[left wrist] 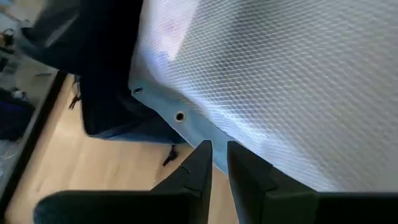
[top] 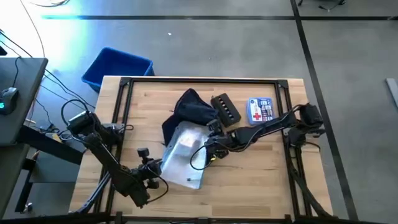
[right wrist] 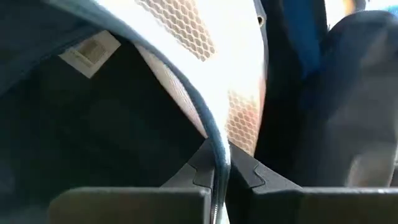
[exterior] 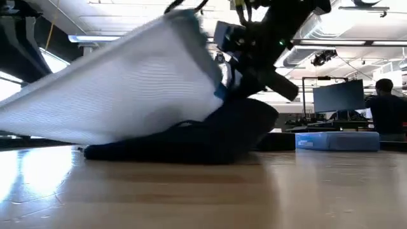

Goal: Unpack backpack
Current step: Put the white zip bag into the backpack

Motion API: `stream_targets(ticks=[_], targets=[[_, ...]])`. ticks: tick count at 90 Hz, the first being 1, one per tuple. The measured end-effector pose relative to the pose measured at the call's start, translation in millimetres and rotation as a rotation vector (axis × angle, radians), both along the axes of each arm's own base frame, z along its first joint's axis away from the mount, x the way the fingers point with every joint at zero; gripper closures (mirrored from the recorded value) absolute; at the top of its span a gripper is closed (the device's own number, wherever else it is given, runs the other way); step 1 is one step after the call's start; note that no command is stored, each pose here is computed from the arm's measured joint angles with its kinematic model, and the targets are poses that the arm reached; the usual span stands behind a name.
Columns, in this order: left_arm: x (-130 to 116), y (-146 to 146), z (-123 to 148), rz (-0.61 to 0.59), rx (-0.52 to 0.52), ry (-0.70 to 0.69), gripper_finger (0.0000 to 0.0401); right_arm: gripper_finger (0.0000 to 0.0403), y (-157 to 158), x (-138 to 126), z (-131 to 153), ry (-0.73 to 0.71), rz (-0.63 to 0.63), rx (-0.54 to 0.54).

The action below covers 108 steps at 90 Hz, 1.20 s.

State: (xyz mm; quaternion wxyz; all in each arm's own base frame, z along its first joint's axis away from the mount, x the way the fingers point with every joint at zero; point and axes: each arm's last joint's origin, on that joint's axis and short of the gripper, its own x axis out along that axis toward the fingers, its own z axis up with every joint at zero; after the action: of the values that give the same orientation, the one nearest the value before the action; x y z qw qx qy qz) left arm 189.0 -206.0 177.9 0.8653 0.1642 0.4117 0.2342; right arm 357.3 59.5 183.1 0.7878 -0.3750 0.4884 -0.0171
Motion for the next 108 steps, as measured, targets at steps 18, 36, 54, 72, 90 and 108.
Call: stream_targets(ticks=[18,36,54,72,90,108], targets=[[9,-1,0,-0.010,-0.043,-0.013,0.0371,0.0336,7,-7,6,0.086,-0.010,-0.085],[26,15,-2,-0.035,-0.003,0.125,0.0356,0.0208,25,-16,25,0.142,-0.063,-0.154],[42,40,-1,-0.057,0.043,0.273,0.0318,0.0140,62,-23,29,0.153,0.047,0.133],[44,55,5,-0.036,-0.039,0.386,0.0299,0.0141,85,-33,12,0.093,0.081,0.151],[39,57,9,-0.010,-0.057,0.408,0.0298,0.0144,97,-40,-28,-0.096,0.169,-0.049],[43,58,7,-0.021,-0.063,0.389,0.0297,0.0144,87,-35,-59,-0.163,0.330,-0.090]])
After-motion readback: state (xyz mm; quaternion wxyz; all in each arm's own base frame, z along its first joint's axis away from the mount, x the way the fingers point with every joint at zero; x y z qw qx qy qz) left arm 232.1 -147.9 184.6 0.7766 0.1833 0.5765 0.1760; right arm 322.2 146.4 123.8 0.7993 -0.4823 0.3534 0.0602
